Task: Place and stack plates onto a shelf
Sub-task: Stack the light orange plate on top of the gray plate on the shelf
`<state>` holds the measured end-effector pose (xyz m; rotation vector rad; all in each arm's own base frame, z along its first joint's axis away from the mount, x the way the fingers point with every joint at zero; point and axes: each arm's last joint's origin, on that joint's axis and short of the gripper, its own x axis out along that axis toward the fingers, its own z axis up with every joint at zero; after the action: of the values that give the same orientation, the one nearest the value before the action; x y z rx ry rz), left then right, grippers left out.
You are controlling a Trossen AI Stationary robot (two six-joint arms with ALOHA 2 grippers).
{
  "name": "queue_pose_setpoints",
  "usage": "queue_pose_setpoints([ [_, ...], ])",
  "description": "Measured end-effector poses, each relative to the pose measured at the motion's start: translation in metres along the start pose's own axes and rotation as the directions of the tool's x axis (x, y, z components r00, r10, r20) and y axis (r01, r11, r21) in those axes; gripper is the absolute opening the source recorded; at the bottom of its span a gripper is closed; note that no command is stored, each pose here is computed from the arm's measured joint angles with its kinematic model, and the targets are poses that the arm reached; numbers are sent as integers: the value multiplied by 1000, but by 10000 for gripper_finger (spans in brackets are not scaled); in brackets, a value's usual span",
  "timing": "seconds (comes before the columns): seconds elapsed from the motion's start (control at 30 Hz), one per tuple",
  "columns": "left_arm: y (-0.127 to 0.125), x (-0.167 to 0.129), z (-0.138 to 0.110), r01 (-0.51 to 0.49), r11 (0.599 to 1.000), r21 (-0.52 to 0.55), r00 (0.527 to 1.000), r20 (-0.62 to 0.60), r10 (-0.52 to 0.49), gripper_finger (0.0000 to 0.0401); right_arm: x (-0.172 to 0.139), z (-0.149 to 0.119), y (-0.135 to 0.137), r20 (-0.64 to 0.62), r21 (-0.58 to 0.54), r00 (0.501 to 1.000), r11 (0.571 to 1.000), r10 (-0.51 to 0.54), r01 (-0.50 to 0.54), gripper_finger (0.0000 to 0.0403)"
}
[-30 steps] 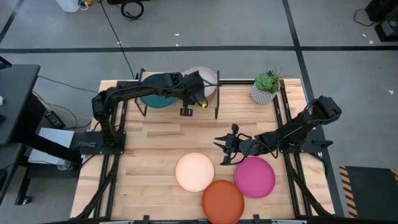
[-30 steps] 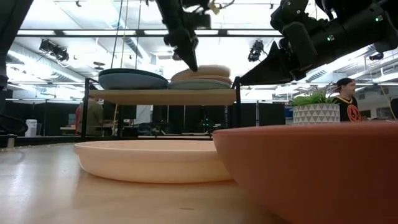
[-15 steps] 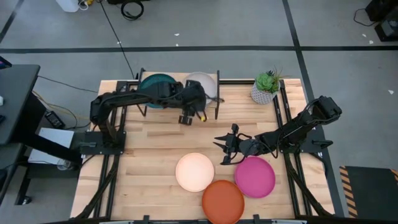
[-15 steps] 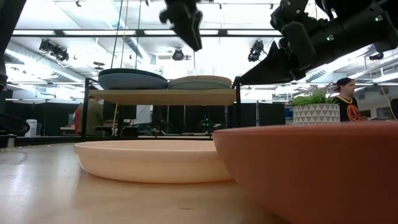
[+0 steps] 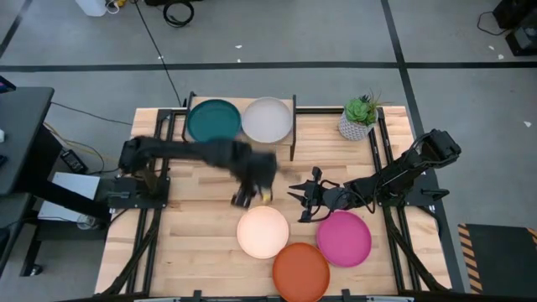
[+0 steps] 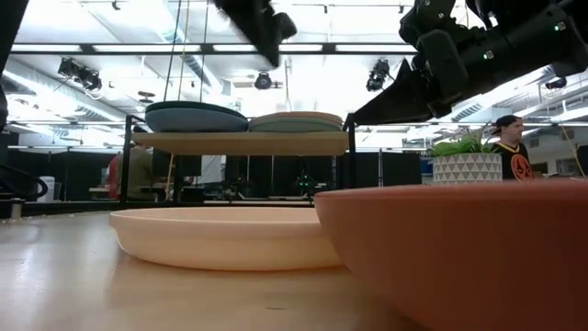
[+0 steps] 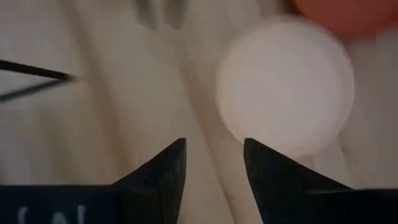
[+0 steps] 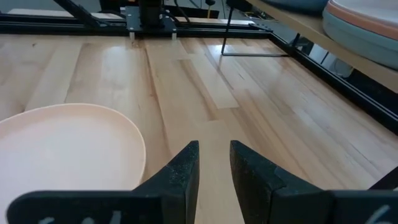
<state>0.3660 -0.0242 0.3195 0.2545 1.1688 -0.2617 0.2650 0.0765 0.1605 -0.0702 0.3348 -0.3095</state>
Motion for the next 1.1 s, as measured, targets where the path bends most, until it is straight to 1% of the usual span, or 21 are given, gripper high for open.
queue_pose_setpoints([
  [0.1,-40,31,-5,26,996,89,998,-62,-20,167,0,-1,0,-6,-5,1000,1000,0,0,96],
  [0.17,-64,50,-13,55,992,115,994,-102,-44,166,0,-1,0,-6,-5,1000,1000,0,0,96],
  [0.27,-96,72,-18,74,990,117,995,-70,-66,166,0,0,0,0,-1,1000,1000,0,0,96],
  [0.33,-117,84,-23,90,986,140,995,-58,-82,166,0,1,0,8,6,1000,1000,1,-1,96],
  [0.43,-142,92,-28,106,979,173,994,-22,-104,166,1,2,-1,14,15,1000,1000,-3,3,96],
  [0.5,-153,96,-31,112,978,178,994,-12,-111,166,1,2,-2,13,19,1000,1000,-5,5,96],
  [0.6,-163,100,-32,111,978,179,993,22,-117,166,1,2,-1,13,20,1000,1000,-4,3,96],
  [0.77,-170,114,-41,102,975,196,991,71,-117,166,1,2,-1,13,16,1000,1000,-3,3,96],
  [0.93,-169,128,-58,102,975,195,994,27,-110,166,1,2,-1,12,16,1000,1000,-4,3,96],
  [1.1,-168,140,-70,98,975,198,994,30,-106,156,1,2,-1,12,13,1000,1000,-4,3,96],
])
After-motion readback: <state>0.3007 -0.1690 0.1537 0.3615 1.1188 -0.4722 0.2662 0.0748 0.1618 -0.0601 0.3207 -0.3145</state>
